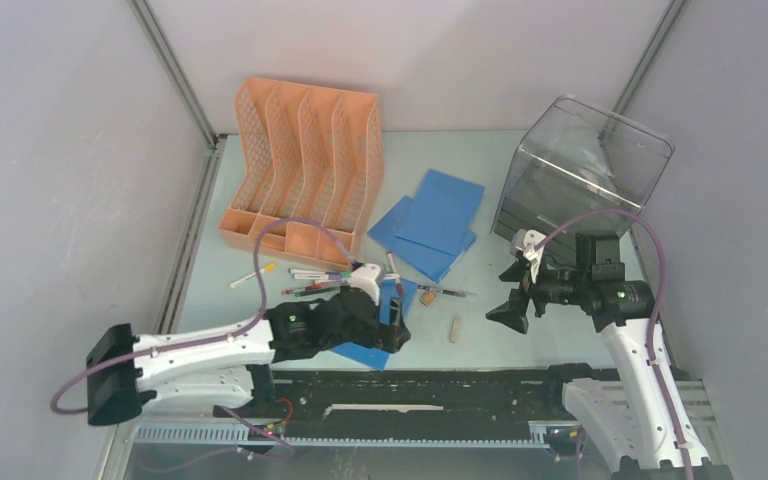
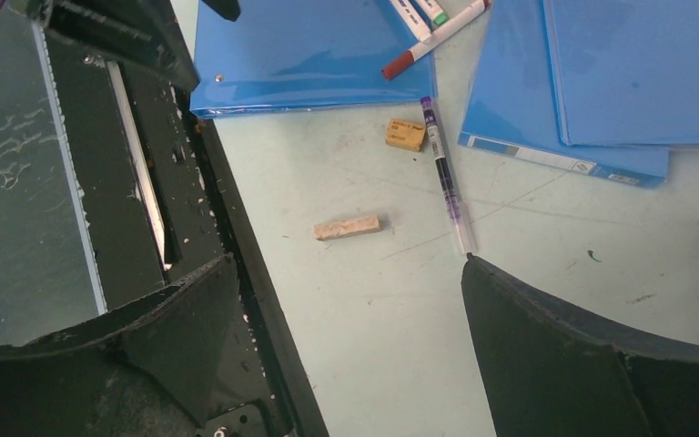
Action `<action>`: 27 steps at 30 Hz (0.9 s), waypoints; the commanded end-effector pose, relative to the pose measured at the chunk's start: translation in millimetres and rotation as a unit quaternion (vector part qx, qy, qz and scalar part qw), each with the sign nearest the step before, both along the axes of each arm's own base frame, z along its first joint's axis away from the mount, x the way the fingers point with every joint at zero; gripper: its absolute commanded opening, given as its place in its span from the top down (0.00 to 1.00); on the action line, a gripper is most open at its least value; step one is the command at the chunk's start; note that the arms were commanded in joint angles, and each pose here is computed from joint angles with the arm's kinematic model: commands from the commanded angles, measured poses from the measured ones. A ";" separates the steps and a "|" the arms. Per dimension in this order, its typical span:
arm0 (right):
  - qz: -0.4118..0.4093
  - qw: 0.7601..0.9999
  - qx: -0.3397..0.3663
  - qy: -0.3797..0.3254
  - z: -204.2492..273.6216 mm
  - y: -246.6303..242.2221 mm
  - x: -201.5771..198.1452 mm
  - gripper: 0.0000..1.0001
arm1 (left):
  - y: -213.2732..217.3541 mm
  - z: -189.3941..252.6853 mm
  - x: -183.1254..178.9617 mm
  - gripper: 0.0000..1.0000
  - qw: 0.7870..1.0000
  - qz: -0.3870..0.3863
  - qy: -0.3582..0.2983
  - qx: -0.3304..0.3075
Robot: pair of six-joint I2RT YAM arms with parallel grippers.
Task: Organize the desk
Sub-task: Pick up the folder from the center of the board.
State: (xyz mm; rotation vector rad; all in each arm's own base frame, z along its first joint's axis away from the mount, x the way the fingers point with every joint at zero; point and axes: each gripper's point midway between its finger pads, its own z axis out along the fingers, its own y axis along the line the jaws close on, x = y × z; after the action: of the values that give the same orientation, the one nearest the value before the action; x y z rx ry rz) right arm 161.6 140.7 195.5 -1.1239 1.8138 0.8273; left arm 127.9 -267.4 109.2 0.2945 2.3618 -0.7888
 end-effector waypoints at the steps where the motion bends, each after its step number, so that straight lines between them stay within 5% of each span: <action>1: -0.002 1.000 -0.002 -0.014 3.3 0.1 3.6 0.00 | 17.9 -0.5 -4.6 0.05 0.986 -0.004 -0.050 0.158; 11: -0.008 1.000 -0.008 -0.022 3.9 -1.9 4.1 0.00 | 5.9 -27.6 -2.3 0.16 0.940 -0.016 -0.084 0.329; 17: -0.010 1.000 -0.013 -0.026 3.7 -2.9 4.5 0.00 | -0.8 -45.3 -6.2 0.34 0.924 -0.031 -0.082 0.372; 27: -0.009 0.999 -0.016 -0.028 2.9 -2.8 4.6 0.00 | -11.3 -56.6 -18.5 0.41 0.911 -0.055 -0.090 0.398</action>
State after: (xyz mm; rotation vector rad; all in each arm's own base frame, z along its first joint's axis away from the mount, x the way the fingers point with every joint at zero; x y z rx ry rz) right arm 164.2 136.4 194.0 -1.1279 1.8247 0.7691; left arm 105.8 -275.6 47.9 0.7873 2.4327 0.1591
